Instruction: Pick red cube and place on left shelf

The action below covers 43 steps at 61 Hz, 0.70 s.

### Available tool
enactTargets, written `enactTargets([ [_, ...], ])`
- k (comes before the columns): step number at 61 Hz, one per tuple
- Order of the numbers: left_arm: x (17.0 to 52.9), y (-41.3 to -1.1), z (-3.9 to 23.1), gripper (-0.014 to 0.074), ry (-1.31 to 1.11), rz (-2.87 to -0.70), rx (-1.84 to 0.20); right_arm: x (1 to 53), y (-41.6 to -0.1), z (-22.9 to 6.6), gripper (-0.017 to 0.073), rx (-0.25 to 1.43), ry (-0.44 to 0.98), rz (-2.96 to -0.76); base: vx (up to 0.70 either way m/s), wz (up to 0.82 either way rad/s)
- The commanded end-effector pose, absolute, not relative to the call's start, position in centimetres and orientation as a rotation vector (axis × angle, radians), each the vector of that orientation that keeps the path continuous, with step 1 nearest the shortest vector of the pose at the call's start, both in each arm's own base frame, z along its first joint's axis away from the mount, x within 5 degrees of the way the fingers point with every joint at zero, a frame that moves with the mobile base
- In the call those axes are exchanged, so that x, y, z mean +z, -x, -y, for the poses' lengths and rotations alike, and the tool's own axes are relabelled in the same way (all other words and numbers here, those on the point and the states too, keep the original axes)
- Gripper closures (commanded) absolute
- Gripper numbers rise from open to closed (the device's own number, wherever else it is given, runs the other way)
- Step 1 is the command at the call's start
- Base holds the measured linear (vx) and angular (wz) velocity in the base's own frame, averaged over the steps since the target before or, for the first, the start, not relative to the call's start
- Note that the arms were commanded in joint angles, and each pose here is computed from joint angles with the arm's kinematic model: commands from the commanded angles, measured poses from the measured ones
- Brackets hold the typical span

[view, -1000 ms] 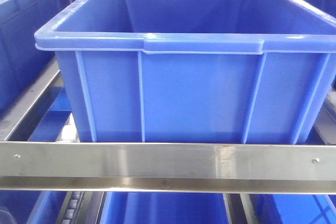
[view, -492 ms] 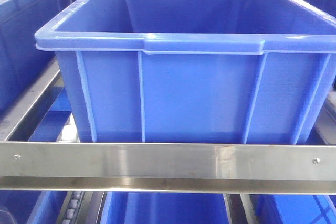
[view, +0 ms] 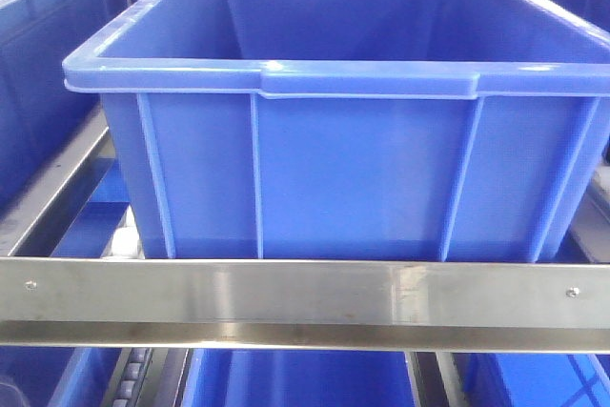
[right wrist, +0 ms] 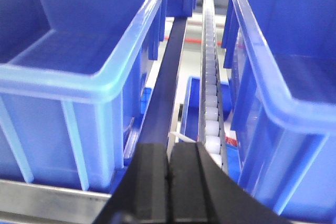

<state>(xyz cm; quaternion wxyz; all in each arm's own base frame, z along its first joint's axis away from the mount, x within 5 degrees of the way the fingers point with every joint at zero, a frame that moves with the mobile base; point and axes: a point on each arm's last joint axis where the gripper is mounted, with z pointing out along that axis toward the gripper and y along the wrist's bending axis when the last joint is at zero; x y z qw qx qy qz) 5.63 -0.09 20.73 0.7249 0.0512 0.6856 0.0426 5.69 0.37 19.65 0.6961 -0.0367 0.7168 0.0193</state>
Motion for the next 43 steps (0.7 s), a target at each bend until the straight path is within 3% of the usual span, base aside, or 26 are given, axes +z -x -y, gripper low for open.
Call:
enactTargets([
  [1,20.75,-5.73,0.11,0.0488,-0.108,-1.454,0.089,21.33,-5.35,-0.51,0.0501,0.060,0.086,-1.457,0.00,0.00],
  [43,20.75,-5.73,0.11,0.0488,-0.108,-1.454,0.089,21.48,-5.34,-0.53,0.0501,0.067,0.082,-1.440,0.00,0.00],
])
